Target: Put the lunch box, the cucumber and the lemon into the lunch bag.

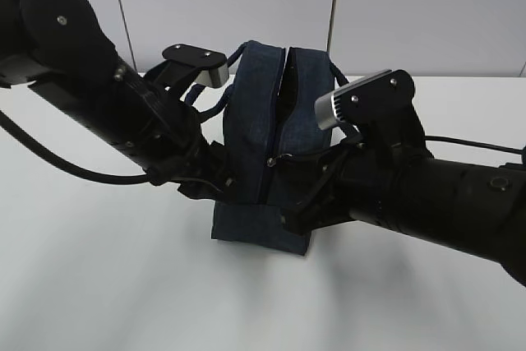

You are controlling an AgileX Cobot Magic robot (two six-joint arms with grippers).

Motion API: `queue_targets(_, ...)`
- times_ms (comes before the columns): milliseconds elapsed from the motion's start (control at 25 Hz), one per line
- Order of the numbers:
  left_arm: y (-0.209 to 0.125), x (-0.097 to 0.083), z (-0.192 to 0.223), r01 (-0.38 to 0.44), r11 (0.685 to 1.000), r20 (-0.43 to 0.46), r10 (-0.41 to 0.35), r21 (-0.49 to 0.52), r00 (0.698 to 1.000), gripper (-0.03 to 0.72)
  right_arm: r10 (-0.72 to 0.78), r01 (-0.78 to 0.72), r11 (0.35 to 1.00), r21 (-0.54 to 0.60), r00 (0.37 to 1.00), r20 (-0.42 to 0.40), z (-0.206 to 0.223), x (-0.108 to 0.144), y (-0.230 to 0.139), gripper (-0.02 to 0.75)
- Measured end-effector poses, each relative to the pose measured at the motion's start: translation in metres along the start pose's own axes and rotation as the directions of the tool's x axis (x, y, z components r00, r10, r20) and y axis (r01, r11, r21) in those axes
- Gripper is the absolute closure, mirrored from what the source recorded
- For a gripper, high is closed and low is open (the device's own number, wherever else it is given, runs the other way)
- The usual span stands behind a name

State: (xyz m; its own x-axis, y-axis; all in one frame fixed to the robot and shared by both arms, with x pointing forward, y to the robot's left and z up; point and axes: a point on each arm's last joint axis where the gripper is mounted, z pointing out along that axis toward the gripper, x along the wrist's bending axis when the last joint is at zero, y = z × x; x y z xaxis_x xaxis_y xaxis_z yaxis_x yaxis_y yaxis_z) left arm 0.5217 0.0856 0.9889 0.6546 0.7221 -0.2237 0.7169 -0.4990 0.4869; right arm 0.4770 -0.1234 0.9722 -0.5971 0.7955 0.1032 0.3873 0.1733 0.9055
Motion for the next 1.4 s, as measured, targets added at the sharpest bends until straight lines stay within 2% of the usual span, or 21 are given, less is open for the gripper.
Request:
queue_targets(240,0.002,0.004,0.014,0.008,1.000,-0.003,-0.008,-0.025,1.000,0.347,0.001,-0.001,1.000,0.002,1.000,0.001,0.000,0.000,0.000,0.738)
queue_targets(360,0.002,0.006,0.019,0.017,0.999,-0.009,-0.017,-0.031,1.000,0.386,0.002,-0.002,1.000,0.004,1.000,0.002,0.000,0.000,0.000,0.738)
queue_targets(640,0.002,0.007,0.021,0.020,0.999,-0.009,-0.020,-0.031,1.000,0.643,0.002,-0.002,1.000,0.004,1.000,0.002,0.000,0.000,0.000,0.738)
queue_targets(720,0.002,0.006,0.021,0.018,0.999,-0.009,-0.019,-0.032,1.000,0.678,0.002,-0.002,1.000,0.002,1.000,0.002,0.000,0.000,0.000,0.738)
queue_targets(1400,0.003,0.007,0.021,0.009,0.999,-0.015,-0.009,-0.047,1.000,0.688,-0.006,0.007,1.000,-0.023,1.000,0.018,-0.001,0.001,0.032,0.738)
